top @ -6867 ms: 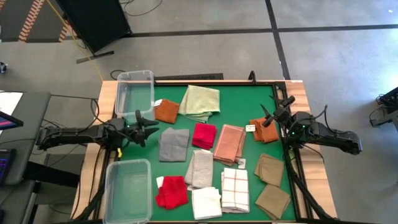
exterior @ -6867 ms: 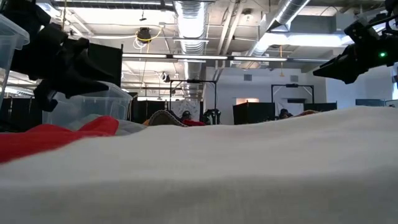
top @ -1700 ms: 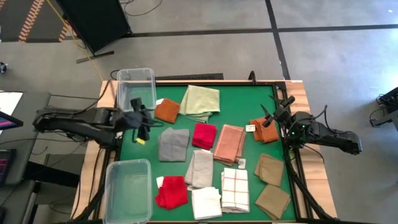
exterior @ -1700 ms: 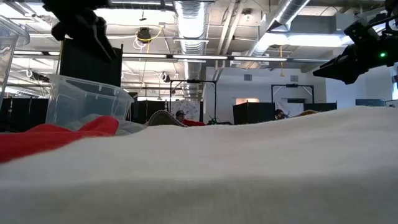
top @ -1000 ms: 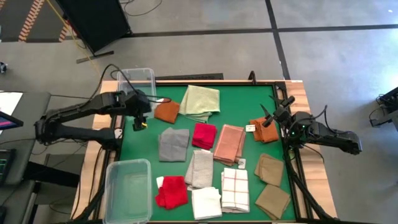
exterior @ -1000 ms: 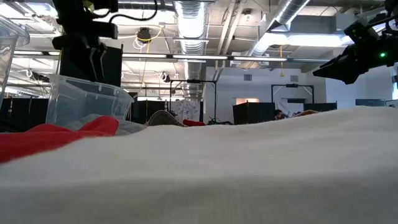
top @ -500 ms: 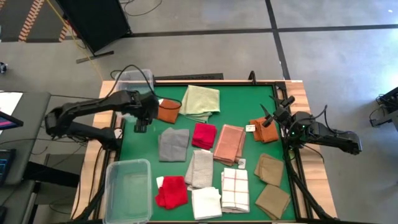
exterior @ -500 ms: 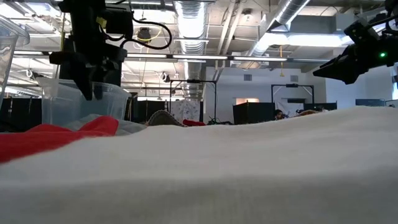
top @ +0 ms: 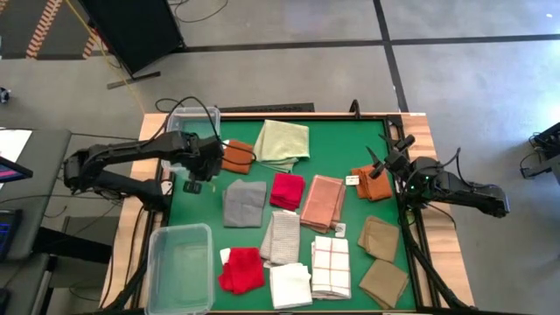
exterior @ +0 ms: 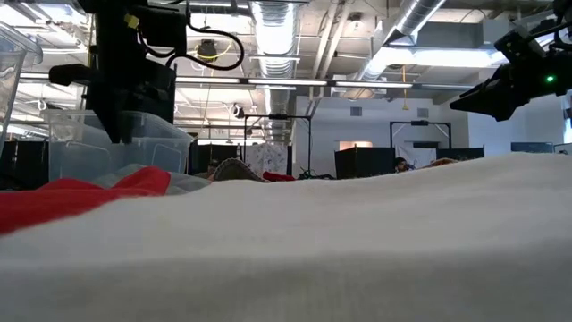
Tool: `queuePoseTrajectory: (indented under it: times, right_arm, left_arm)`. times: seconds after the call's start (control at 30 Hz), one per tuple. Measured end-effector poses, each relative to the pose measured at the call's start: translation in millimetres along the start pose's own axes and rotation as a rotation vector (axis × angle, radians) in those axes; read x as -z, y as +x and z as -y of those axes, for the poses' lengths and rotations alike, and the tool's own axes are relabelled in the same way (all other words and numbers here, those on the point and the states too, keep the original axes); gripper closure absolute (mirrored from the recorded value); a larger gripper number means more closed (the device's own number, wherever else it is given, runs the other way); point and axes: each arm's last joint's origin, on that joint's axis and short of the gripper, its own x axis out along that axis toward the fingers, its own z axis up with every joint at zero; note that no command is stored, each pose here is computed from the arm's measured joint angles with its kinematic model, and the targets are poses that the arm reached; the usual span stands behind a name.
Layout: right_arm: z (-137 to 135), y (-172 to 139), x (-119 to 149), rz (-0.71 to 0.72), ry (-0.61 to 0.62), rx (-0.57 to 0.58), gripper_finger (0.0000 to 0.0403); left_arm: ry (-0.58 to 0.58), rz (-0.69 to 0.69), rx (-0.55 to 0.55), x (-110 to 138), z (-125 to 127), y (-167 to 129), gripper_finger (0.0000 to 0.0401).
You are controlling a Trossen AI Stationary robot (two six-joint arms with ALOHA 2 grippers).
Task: Sort towels by color in basket
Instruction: Adjust the top transparent bin
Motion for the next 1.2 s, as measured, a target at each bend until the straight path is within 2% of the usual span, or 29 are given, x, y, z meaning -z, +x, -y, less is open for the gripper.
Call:
queuePoseTrajectory:
  times: [0.2,0.47,0.67,0.93,1.2]
  right_arm:
    - [0,0,0,0.000,0.000,0.000,0.0117]
    - [0,0,0,0.000,0.000,0.000,0.0117]
    - [0,0,0,0.000,0.000,0.000,0.0117]
    - [0,0,0,0.000,0.000,0.000,0.0117]
    - [0,0,0,0.000,0.000,0.000,0.0117]
  left_arm:
    - [-0.029,-0.036,-0.031,2,-1,0,0.0280]
    - [-0.072,-0.031,-0.046,3,-1,-2,0.0196]
    - [-0.119,0.029,-0.088,4,-3,-21,0.0143]
    - [-0.139,0.159,-0.143,2,-2,-57,0.0129]
    - [-0.083,0.286,-0.144,-17,17,-69,0.0128]
